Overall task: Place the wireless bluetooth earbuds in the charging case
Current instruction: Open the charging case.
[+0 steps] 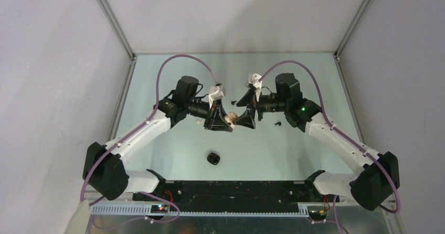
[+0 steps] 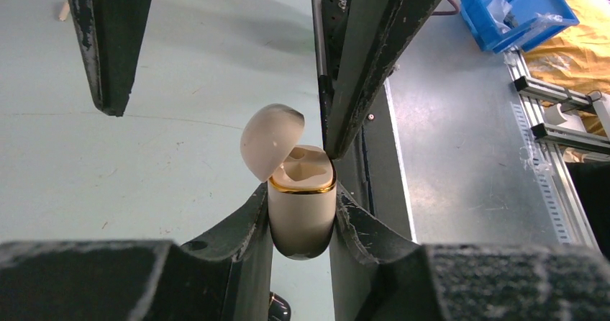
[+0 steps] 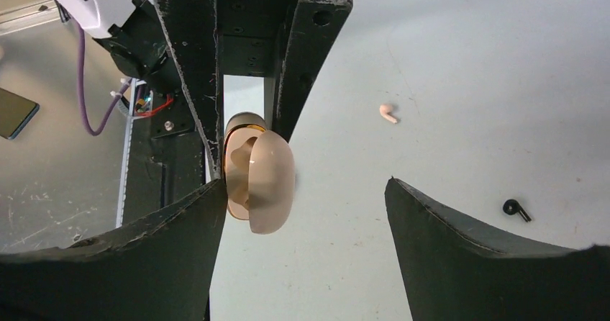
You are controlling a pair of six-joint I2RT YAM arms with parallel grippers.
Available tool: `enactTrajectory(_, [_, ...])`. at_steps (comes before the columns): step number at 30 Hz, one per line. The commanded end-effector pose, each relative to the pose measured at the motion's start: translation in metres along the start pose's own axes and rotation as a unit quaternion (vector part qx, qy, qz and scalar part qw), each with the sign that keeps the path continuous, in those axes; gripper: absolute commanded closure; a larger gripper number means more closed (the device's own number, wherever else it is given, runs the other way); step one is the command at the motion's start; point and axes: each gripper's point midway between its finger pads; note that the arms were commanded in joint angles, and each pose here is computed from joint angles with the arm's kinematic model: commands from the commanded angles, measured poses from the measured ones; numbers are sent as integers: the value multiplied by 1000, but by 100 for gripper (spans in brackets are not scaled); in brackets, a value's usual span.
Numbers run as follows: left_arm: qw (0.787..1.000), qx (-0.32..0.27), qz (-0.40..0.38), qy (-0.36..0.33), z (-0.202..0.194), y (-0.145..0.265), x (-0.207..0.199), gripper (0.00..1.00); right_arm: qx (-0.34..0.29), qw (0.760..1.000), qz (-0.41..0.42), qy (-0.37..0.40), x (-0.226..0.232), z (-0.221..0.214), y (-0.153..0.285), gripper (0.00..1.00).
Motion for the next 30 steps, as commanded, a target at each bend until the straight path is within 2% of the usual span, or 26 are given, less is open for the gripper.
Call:
enactTrajectory(1, [999,-21,-11,-47,26,3,-7,100,-19,999,-44,14,-19,11,4,15])
enactTrajectory(13, [999,-22,-16,-47,27,3,-9,100,-27,998,-49,5,-27,15,12,15])
enactTrajectory(22, [999,-15,-10,-46,25,2,-5,100,-25,998,60,14,27,30,34,6])
enactTrajectory(26, [999,-10,-8,-50,23,3,-2,100,-38,999,36,6,17,45,52,5])
enactTrajectory(30, [998,-1,-1,-57,22,4,0,100,-45,998,-21,-31,-21,44,73,5])
Point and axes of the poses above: each gripper's point midway between its finger pads, its own y axis back along the fingers, its own x axis along the line the jaws close on, z = x × y, and after that the axes turned 15 degrees about -y, right-handed
